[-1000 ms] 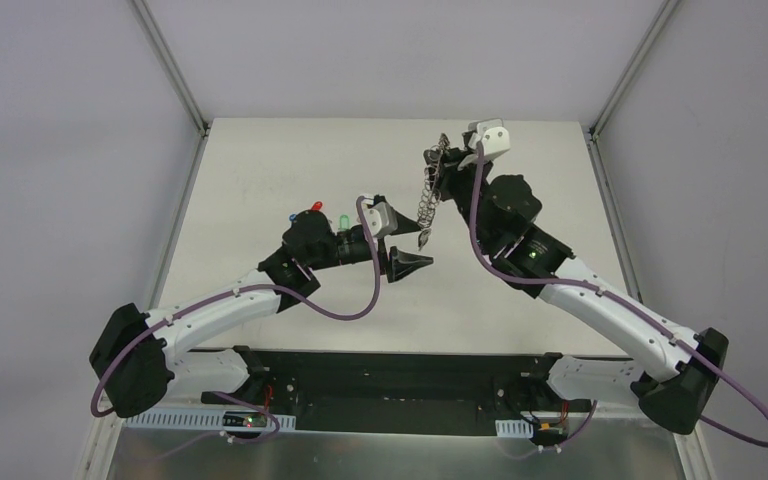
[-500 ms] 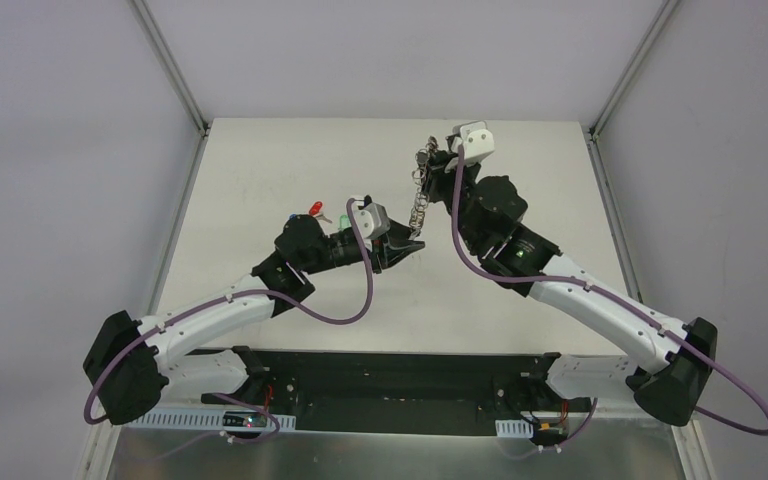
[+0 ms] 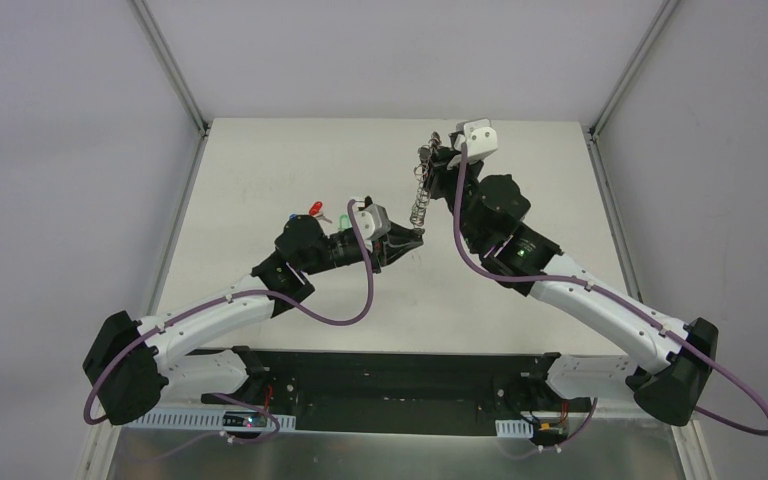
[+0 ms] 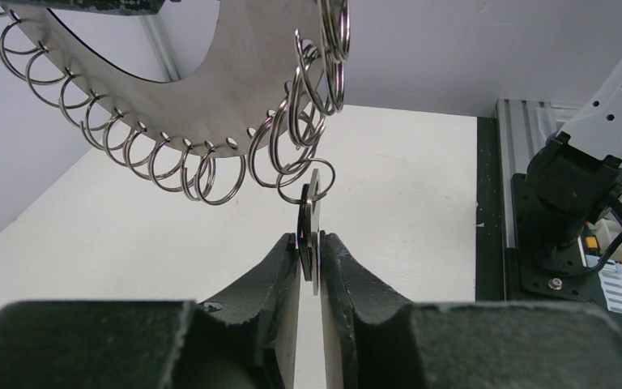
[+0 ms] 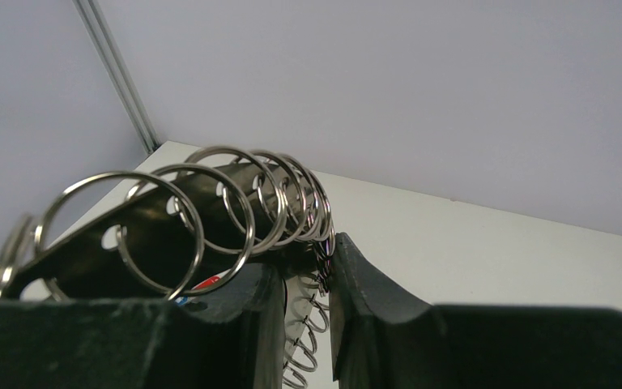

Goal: Remove the keys from the keyring

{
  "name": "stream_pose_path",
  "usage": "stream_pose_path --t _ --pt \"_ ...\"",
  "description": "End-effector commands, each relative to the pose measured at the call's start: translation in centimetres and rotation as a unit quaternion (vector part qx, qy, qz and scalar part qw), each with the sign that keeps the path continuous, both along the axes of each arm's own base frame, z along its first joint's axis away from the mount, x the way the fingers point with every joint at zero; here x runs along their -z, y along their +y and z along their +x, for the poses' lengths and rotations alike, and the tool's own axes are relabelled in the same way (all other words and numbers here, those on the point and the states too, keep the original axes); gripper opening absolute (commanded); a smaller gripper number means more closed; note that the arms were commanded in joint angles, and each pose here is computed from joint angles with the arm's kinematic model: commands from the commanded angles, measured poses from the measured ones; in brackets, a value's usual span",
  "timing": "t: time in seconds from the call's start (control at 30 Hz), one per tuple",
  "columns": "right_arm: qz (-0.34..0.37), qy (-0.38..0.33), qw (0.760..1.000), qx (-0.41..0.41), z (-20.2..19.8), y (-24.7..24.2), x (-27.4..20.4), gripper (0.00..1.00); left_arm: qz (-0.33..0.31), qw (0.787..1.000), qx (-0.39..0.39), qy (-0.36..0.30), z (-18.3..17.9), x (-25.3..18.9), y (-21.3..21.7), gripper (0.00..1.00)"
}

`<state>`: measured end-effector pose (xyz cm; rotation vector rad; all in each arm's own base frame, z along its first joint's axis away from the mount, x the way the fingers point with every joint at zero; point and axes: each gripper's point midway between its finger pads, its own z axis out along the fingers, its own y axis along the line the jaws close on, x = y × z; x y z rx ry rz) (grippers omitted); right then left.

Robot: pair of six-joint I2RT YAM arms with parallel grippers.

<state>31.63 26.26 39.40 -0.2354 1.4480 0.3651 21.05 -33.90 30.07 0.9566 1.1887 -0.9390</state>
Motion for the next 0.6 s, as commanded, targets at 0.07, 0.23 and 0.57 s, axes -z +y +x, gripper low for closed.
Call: stream_pose_path --t 0.07,0.23,0.57 --pt "0.056 -0.046 0.997 0.007 -0.49 -0.81 -4.8 0.0 -0.022 0.999 -0.006 -0.026 -0.11 -2.15 0.51 0.22" --pt "0.055 -0.045 0.997 0.008 -0.45 -0.82 -4.68 0.0 -0.023 0.999 -0.007 -0.028 -0.13 -2.29 0.56 0.22" --pt "0.049 -0.04 0.998 0.01 -0.21 -0.56 -4.03 0.0 -0.022 0.999 -0.007 -0.033 -0.29 -2.49 0.78 0.18"
